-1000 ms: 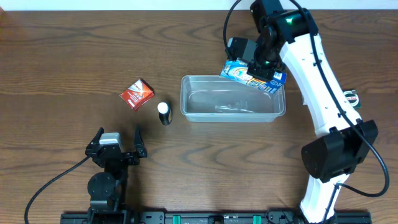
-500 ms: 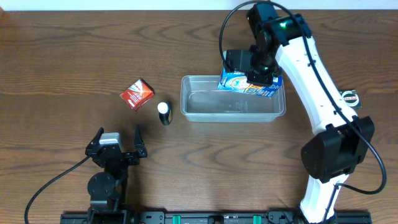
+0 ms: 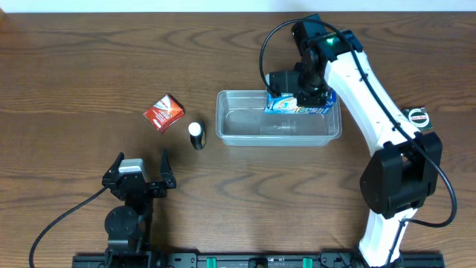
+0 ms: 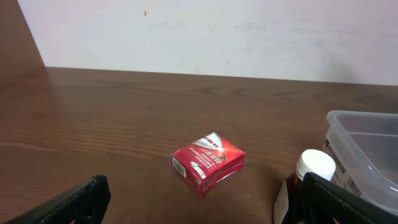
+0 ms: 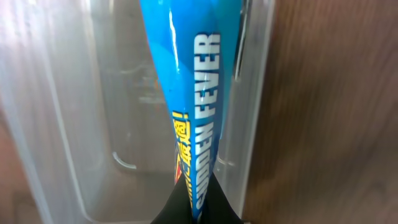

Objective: Pack container
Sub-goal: 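Lift the blue box and carry it left over the clear container, then lower the blue box into the container and lay it flat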

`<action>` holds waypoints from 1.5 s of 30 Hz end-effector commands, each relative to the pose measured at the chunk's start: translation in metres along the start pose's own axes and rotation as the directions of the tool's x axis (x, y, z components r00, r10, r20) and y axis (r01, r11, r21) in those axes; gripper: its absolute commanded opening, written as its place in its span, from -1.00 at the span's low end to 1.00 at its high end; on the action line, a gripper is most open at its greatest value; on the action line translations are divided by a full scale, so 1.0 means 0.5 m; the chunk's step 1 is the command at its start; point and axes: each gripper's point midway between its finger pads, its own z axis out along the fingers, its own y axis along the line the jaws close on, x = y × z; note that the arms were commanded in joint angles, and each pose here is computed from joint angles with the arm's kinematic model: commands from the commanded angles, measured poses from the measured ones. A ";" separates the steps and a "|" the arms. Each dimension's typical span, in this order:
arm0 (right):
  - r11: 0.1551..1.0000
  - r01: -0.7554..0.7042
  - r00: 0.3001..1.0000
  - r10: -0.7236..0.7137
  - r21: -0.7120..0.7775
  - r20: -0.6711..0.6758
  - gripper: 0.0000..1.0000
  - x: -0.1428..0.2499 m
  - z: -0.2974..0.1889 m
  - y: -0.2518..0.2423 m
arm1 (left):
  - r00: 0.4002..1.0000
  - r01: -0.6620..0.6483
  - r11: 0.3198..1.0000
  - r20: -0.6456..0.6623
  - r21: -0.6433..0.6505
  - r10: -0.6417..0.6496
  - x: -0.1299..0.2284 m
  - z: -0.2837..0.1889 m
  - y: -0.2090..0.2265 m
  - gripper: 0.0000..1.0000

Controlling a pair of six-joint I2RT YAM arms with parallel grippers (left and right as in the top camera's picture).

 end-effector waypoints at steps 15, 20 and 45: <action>1.000 0.018 0.999 -0.018 0.007 0.028 -0.96 -0.006 -0.003 -0.003 | 0.999 -0.019 1.000 -0.040 0.002 0.019 0.035 0.005 0.001 0.96; 1.000 0.018 1.000 -0.018 -0.007 0.023 -0.97 -0.005 0.006 0.000 | 0.999 -0.019 1.000 -0.040 0.002 0.019 0.035 0.005 0.001 0.96; 0.996 -0.067 0.992 0.061 -0.054 -0.111 -0.68 0.034 0.084 0.002 | 0.999 -0.019 1.000 -0.040 0.002 0.019 0.035 0.005 0.001 0.96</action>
